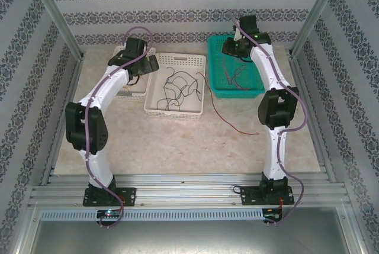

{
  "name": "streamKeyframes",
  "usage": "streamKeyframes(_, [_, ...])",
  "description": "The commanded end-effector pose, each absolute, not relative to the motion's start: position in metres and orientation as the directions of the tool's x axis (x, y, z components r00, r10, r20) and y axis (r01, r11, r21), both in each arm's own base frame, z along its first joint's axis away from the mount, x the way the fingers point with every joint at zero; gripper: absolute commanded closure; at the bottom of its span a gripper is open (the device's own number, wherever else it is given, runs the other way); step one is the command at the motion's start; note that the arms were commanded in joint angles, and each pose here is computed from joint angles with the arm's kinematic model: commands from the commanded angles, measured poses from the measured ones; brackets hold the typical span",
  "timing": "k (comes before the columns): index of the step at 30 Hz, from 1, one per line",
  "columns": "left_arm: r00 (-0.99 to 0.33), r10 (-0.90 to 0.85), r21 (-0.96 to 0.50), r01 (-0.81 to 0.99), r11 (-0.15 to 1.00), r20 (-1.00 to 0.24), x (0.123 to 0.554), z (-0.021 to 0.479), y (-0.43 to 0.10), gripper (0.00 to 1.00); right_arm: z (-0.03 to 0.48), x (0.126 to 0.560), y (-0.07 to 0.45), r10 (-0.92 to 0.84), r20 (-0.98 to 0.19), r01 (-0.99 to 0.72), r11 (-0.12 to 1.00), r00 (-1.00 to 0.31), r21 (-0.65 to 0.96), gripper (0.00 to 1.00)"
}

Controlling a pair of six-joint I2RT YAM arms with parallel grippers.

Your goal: Untangle the cables

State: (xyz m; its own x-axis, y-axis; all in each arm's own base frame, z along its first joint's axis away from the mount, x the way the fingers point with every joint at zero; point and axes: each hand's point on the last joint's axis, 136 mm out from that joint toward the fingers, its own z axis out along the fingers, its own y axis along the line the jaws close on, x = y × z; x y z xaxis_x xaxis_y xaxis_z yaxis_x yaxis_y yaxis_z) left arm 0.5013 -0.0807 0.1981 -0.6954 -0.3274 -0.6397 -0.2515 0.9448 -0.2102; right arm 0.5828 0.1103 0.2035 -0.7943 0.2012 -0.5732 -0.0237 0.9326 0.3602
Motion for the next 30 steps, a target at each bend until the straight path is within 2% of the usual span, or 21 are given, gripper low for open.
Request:
streamKeyframes(1, [-0.652, -0.305, -0.221, -0.210, 0.952, -0.694, 0.488, 0.230, -0.088, 0.00, 0.236, 0.575, 0.110, 0.164, -0.624, -0.063, 0.943, -0.764, 0.326, 0.58])
streamKeyframes(5, [-0.654, -0.302, -0.236, -0.191, 0.953, -0.694, 0.472, 0.236, -0.096, 0.00, 0.258, 0.557, 0.112, 0.156, -0.657, -0.086, 0.943, -0.737, 0.320, 0.56])
streamKeyframes(9, [-0.654, -0.317, -0.272, -0.173, 0.947, -0.687, 0.448, 0.243, -0.103, 0.00, 0.273, 0.510, 0.141, 0.109, -0.674, -0.173, 0.925, -0.731, 0.337, 0.51])
streamKeyframes(12, [-0.645, -0.323, -0.292, -0.159, 0.943, -0.693, 0.429, 0.249, -0.103, 0.00, 0.261, 0.466, 0.168, 0.067, -0.677, -0.240, 0.906, -0.733, 0.349, 0.48])
streamKeyframes(15, [-0.634, -0.328, -0.315, -0.139, 0.939, -0.700, 0.410, 0.258, -0.103, 0.00, 0.236, 0.421, 0.186, 0.060, -0.670, -0.286, 0.873, -0.740, 0.394, 0.45])
streamKeyframes(21, [-0.619, -0.322, -0.334, -0.101, 0.937, -0.717, 0.383, 0.270, -0.103, 0.00, 0.156, 0.363, 0.185, 0.001, -0.595, -0.253, 0.905, -0.804, 0.343, 0.45])
streamKeyframes(25, [-0.589, -0.299, -0.306, -0.092, 0.948, -0.751, 0.372, 0.276, -0.097, 0.00, 0.108, 0.342, 0.176, -0.033, -0.540, -0.195, 0.950, -0.841, 0.246, 0.45])
streamKeyframes(30, [-0.574, -0.290, -0.296, -0.085, 0.951, -0.766, 0.369, 0.278, -0.096, 0.00, 0.071, 0.342, 0.162, -0.044, -0.504, -0.130, 0.982, -0.863, 0.136, 0.45])
